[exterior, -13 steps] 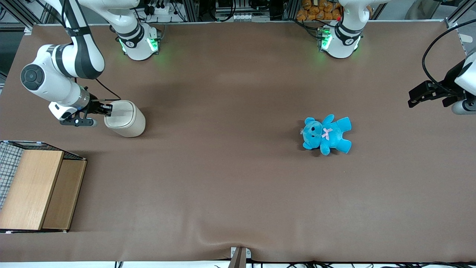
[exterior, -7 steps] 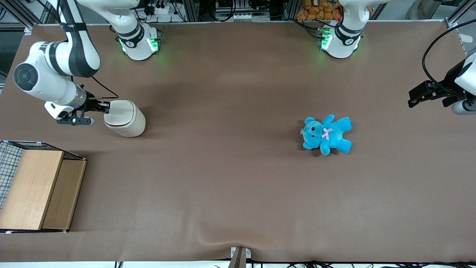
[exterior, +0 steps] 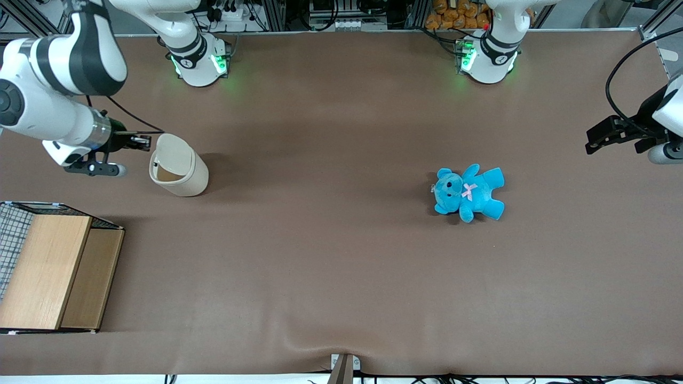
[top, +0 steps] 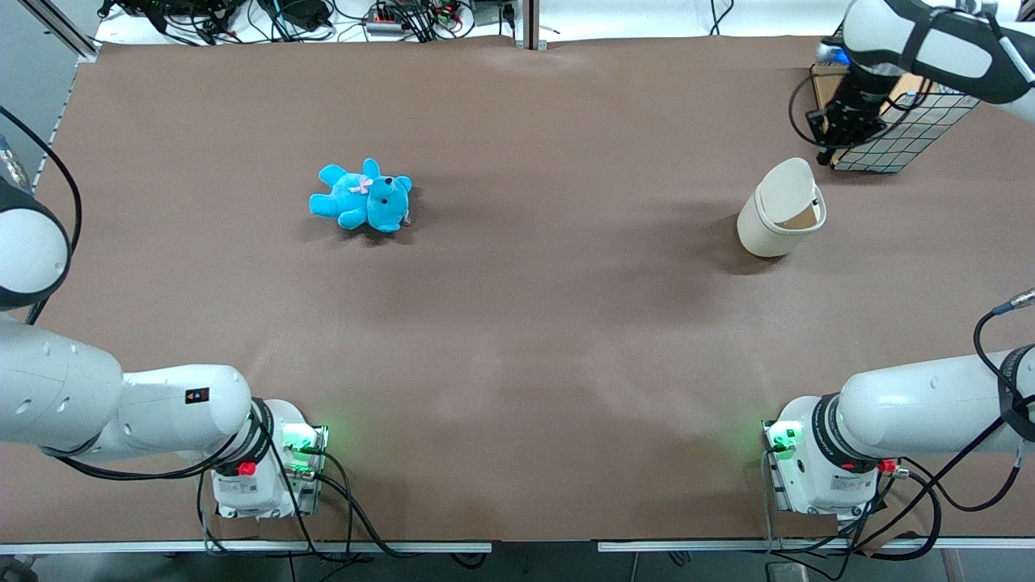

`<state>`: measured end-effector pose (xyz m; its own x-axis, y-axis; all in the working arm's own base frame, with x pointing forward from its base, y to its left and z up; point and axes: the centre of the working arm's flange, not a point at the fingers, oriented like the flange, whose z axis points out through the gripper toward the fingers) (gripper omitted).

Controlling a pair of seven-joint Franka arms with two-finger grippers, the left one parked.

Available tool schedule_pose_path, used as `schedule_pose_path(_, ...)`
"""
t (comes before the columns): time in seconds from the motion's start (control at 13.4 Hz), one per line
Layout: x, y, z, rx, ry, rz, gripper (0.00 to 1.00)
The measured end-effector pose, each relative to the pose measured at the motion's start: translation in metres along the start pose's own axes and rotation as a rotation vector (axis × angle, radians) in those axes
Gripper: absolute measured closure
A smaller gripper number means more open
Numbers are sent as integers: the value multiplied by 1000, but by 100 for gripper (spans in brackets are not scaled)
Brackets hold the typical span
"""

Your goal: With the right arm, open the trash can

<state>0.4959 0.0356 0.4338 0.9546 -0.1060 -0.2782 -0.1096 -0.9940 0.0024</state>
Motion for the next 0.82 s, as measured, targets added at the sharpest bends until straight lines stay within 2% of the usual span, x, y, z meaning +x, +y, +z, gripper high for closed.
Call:
schedule_pose_path(0.07, -2, -14, -4, -5, 3, 1, 98)
schedule_pose_path(0.15, -4, -23, -9, -8, 11, -3, 92)
schedule_pose_path(0.37, -6, -26, -49, -4, 30, -5, 60)
schedule_pose_path(0.75, -13, -17, -133, 21, 121, 5, 6)
schedule_pose_path(0.82, -15, -15, -146, 26, 137, 8, 0)
